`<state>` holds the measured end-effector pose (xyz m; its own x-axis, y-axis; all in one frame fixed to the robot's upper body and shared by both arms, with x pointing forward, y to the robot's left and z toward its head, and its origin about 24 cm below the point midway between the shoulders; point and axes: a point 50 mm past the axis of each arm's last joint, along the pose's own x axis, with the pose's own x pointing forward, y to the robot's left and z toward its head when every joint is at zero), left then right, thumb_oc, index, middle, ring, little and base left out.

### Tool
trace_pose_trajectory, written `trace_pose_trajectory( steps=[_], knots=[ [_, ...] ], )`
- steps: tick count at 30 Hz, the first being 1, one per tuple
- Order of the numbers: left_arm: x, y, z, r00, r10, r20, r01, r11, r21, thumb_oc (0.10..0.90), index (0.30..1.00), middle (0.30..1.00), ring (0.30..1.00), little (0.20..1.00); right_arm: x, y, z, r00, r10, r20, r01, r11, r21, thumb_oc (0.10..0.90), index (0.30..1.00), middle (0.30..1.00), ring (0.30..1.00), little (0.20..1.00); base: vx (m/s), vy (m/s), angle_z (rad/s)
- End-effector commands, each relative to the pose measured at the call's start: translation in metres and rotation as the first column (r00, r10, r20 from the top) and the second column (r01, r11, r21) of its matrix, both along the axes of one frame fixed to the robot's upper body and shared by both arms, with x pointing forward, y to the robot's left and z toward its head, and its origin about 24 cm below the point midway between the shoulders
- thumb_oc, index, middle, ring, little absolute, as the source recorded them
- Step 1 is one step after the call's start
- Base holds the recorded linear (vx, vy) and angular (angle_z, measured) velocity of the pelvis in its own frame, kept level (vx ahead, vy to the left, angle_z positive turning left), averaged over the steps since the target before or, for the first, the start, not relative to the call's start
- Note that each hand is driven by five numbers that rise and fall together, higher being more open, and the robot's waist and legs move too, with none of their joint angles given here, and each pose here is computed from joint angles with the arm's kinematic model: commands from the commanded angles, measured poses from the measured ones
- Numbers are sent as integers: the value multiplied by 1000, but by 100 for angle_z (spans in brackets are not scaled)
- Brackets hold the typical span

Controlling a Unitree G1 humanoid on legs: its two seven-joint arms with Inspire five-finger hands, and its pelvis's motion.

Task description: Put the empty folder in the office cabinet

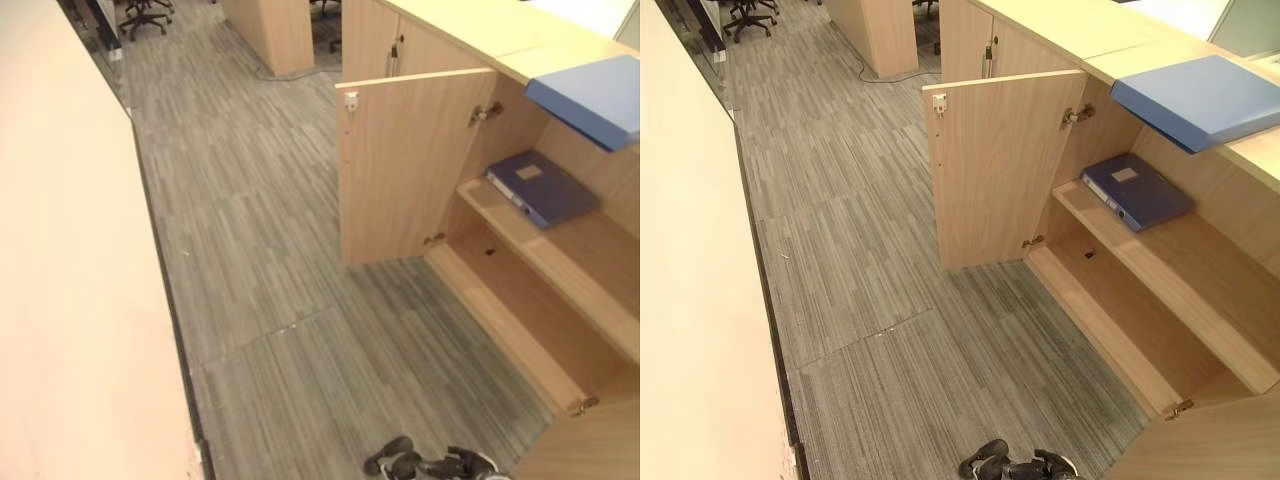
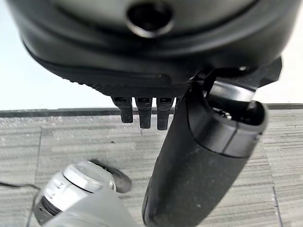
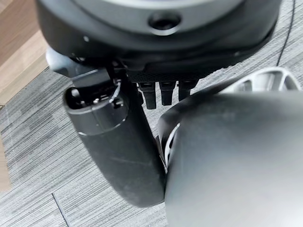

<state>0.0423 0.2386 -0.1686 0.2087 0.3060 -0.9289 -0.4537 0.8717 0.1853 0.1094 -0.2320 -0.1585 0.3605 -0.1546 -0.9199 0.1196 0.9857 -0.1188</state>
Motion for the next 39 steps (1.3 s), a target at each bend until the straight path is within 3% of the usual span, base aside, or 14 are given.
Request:
trace_pose_trajectory(
  steps=[1, 7, 12, 19, 34, 38, 39],
  knots=[
    [15, 21, 9, 998, -24, 65, 19, 996, 86, 800, 900, 900, 900, 900, 7, -11, 5, 1000, 23, 15, -22, 999, -48, 800, 900, 900, 900, 900, 118, -112, -22],
    [5, 21, 7, 999, -28, 31, 26, 996, 82, 800, 900, 900, 900, 900, -3, -25, 6, 1000, -30, -4, 29, 996, -78, 800, 900, 900, 900, 900, 174, -68, -81],
    [-16, 34, 9, 999, 40, -23, -38, 993, 111, 800, 900, 900, 900, 900, 1, -14, 3, 1000, 4, -7, -4, 998, -69, 800, 900, 900, 900, 900, 251, 155, -107],
    [-47, 15, 1, 990, 65, -123, -61, 997, 37, 800, 900, 900, 900, 900, -8, -5, -1, 999, 10, -30, -10, 1000, -15, 800, 900, 900, 900, 900, 185, 336, -130],
    [-26, 25, 5, 997, -1, -73, 5, 998, 61, 800, 900, 900, 900, 900, -5, 17, -5, 999, 37, -22, -36, 999, 41, 800, 900, 900, 900, 900, 98, 159, -24],
    [-27, 22, 3, 993, -63, -98, 67, 997, 39, 800, 900, 900, 900, 900, -11, 17, -6, 999, 34, -38, -32, 999, 41, 800, 900, 900, 900, 900, 120, 165, -17],
    [-23, 19, 3, 986, -130, -107, 134, 991, 29, 800, 900, 900, 900, 900, -11, 16, -6, 998, 52, -42, -51, 998, 34, 800, 900, 900, 900, 900, 80, 145, -7]
  ],
)
